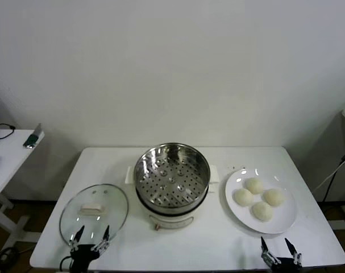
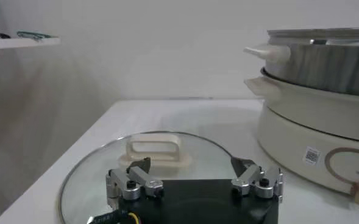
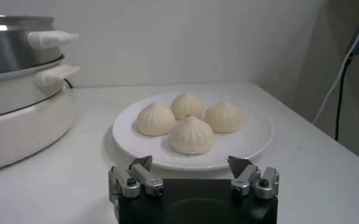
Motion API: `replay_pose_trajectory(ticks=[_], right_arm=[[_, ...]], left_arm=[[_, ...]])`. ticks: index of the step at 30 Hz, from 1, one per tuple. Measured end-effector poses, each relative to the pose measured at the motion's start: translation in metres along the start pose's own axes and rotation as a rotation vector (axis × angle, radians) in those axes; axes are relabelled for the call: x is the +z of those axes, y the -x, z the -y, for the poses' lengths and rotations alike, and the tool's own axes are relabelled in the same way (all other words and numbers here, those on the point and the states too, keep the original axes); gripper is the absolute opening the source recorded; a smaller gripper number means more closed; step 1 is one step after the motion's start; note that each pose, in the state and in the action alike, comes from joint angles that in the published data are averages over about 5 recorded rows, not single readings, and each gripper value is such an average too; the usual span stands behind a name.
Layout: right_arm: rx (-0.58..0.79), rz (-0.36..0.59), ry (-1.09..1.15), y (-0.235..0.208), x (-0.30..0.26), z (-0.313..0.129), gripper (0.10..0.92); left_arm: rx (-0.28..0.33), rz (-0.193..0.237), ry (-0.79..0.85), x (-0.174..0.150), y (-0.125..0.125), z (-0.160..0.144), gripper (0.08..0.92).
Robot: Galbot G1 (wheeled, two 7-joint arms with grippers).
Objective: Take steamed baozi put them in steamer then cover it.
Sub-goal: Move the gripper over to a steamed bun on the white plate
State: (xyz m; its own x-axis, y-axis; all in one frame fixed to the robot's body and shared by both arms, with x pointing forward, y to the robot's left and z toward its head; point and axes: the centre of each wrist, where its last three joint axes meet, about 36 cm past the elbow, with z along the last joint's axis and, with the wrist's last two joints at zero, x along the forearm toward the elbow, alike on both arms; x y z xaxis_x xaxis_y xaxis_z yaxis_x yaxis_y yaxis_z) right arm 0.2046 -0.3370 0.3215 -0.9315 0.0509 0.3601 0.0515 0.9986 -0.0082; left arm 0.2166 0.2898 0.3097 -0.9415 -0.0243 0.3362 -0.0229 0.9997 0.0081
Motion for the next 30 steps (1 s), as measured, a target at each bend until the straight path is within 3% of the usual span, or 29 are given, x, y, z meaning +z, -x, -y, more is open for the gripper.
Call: replay_pose_trajectory(ticks=[6,14,23,30], right_arm=[[-0.007,0.007,-0.074,0.026,-0.035,0.018,0.823],[-0.085,0.005,-0.284,0.096,-0.118,0.053,0.823],[-0.342,-0.020,-0.682,0.181,-0.224,0.073,0.823],[-0.626,-0.126,-0.984,0.236,-0.280,0.081,0.823]], left_arm=[[0.007,0.003,-0.003,-0.001,0.000,0.003,0.823],[0.011,0.024,-0.011,-0.005,0.005,0.005,0.823],[0.011,0.034,-0.014,-0.006,0.008,0.005,0.823],[0.011,0.045,-0.014,-0.010,0.009,0.004,0.823]])
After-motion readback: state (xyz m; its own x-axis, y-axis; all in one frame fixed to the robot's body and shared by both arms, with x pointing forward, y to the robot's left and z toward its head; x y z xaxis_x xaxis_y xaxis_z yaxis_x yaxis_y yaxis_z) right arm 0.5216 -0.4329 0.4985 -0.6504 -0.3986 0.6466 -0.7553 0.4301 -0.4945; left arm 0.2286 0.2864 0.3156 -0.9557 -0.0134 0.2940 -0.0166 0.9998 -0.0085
